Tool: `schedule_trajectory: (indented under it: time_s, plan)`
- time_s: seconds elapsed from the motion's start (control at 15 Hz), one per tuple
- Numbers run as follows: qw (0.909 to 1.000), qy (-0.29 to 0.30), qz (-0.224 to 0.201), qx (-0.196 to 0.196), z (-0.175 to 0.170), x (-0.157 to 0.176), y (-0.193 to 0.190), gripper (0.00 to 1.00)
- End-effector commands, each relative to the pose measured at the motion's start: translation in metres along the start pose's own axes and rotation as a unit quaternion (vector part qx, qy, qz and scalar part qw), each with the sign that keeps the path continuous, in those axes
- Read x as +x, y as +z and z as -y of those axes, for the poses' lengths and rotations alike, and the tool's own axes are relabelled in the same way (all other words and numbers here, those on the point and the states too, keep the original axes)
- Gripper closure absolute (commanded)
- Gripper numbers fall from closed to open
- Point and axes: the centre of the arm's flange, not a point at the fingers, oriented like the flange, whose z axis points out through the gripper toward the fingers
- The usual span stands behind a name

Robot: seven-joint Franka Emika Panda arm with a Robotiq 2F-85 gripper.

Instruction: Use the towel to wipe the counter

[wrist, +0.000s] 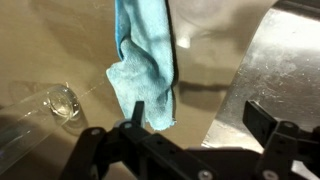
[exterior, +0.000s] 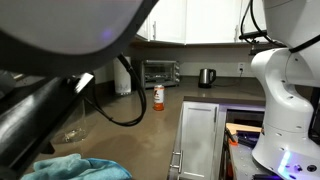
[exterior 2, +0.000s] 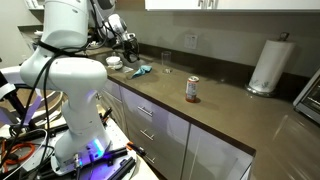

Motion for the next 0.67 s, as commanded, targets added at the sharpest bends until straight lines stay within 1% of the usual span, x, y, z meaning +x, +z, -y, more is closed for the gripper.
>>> schedule_trajectory:
  time_s: [0.0, 0.2, 0.6]
  plan:
    - [0.9995, 0.019, 0.007, 0.022, -0.02, -0.036, -0.015, 0.0]
    - [0.9991, 0.019, 0.011, 0.036, -0.024, -0.048, -0.022, 0.0]
    - [0.9981, 0.029, 0.024, 0.048, -0.031, -0.076, -0.034, 0.0]
